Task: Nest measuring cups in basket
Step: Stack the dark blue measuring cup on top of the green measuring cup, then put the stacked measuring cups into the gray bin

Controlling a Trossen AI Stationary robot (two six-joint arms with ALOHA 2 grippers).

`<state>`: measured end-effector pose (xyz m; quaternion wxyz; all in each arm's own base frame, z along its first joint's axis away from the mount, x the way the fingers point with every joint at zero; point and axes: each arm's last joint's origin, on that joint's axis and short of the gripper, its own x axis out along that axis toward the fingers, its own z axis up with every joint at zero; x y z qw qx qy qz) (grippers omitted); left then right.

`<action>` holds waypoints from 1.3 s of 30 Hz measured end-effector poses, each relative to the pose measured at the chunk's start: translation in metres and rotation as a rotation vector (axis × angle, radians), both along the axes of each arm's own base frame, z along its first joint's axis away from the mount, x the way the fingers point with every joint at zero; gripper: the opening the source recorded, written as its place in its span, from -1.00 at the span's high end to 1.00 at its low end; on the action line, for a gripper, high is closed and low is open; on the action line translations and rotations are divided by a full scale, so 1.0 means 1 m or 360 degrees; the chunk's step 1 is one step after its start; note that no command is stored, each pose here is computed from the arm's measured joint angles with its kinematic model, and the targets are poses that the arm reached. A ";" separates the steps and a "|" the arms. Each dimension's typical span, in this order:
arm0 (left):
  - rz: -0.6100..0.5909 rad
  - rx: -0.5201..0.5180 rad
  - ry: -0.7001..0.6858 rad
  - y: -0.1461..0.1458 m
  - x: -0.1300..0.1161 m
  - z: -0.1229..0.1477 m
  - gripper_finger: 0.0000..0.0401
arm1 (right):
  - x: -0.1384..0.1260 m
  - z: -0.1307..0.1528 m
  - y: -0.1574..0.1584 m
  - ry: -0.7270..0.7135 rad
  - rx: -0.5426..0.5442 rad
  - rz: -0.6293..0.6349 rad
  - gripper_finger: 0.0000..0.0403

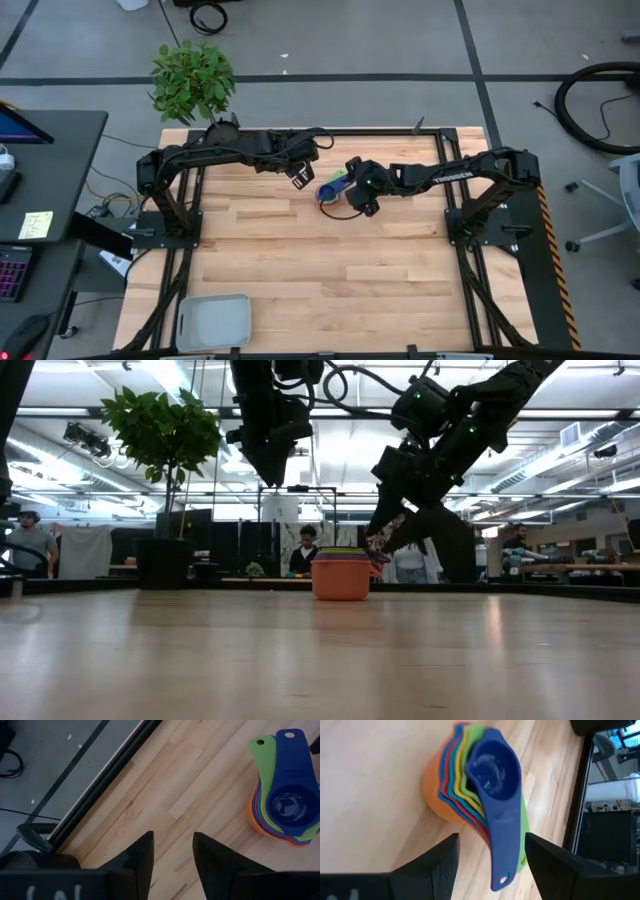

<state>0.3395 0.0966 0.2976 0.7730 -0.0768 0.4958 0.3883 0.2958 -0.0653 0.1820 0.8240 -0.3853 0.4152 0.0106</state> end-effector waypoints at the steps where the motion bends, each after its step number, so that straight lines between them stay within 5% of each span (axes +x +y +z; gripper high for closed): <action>1: 0.0000 0.0000 0.0000 0.000 0.000 0.000 0.29 | -0.001 -0.001 -0.002 -0.0002 0.0006 -0.0007 -0.14; 13: 0.0004 0.0000 -0.0002 0.000 0.000 0.000 0.29 | -0.015 -0.024 -0.007 -0.0168 -0.0160 0.0058 -0.14; 39: 0.0083 0.0008 -0.0072 0.016 -0.001 0.001 0.29 | -0.024 -0.039 -0.019 -0.0226 -0.0123 0.0067 -0.14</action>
